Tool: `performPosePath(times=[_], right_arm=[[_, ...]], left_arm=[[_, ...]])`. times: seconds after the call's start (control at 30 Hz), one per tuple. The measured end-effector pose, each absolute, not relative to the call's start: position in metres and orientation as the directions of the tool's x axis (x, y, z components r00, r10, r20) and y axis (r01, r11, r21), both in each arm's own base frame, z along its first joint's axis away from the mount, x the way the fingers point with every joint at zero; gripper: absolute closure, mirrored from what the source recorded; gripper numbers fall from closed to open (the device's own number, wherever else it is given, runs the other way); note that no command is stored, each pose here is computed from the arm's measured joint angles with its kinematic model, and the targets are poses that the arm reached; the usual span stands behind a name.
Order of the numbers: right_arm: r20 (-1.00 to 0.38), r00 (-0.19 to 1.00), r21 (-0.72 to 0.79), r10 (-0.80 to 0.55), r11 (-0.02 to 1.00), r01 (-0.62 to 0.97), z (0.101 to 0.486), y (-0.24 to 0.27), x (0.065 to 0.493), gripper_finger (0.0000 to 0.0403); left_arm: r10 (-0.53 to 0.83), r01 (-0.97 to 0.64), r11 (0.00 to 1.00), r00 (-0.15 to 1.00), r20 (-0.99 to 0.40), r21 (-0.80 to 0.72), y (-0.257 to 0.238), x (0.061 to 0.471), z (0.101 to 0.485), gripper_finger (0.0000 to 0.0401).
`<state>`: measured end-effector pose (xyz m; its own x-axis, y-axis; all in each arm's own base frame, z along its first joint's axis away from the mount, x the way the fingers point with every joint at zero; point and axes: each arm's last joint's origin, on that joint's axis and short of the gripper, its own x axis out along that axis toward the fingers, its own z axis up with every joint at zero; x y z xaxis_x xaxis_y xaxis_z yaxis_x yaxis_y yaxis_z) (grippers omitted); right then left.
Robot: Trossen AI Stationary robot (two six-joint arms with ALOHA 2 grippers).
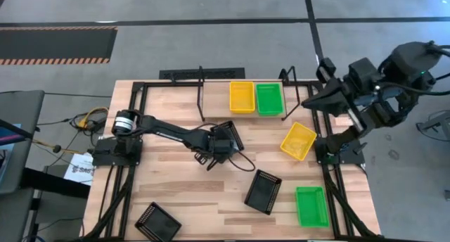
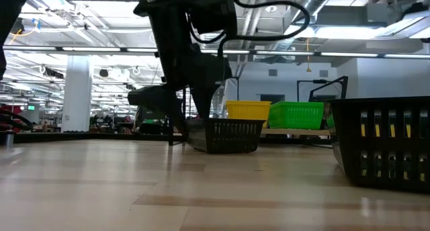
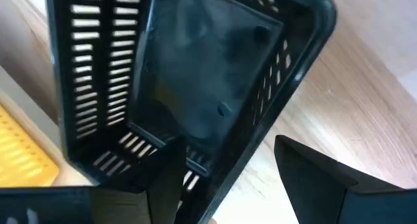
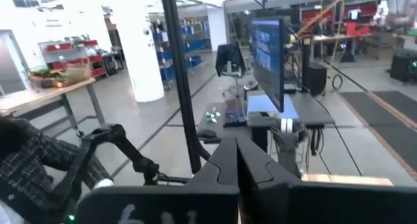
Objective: Stack baskets on shelf by color
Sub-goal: Put the top black bin on the shelf
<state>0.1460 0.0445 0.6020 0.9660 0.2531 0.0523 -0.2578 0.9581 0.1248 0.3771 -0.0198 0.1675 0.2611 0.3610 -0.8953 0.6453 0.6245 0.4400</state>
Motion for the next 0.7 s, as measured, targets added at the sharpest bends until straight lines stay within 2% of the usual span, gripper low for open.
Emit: performPosePath(times=[0.1, 0.17, 0.3, 0.4, 0.47, 0.7], right_arm=[[0.058, 0.963, 0.115, 0.263, 0.956, -0.268, 0.603, 0.045, 0.142, 0.0396], [0.056, 0.962, 0.109, 0.267, 0.956, -0.271, 0.603, 0.046, 0.142, 0.0396], [0.054, 0.962, 0.106, 0.266, 0.957, -0.27, 0.602, 0.046, 0.142, 0.0397], [0.056, 0.962, 0.107, 0.266, 0.957, -0.27, 0.602, 0.046, 0.142, 0.0397], [0.056, 0.962, 0.107, 0.266, 0.957, -0.27, 0.602, 0.046, 0.142, 0.0396], [0.063, 0.962, 0.107, 0.265, 0.957, -0.27, 0.603, 0.046, 0.142, 0.0395]], left_arm=[[0.342, 0.623, 0.643, 0.288, -0.895, 0.446, -0.015, 0.381, 0.168, 0.0185], [0.344, 0.605, 0.654, 0.297, -0.891, 0.454, -0.013, 0.382, 0.17, 0.0204], [0.291, 0.578, 0.692, 0.324, -0.9, 0.432, -0.011, 0.387, 0.177, 0.0288], [0.237, 0.603, 0.704, 0.298, -0.925, 0.375, -0.013, 0.385, 0.178, 0.0359], [0.237, 0.601, 0.708, 0.292, -0.927, 0.37, -0.013, 0.385, 0.179, 0.0389], [0.21, 0.6, 0.729, 0.263, -0.942, 0.33, -0.013, 0.382, 0.177, 0.0392]])
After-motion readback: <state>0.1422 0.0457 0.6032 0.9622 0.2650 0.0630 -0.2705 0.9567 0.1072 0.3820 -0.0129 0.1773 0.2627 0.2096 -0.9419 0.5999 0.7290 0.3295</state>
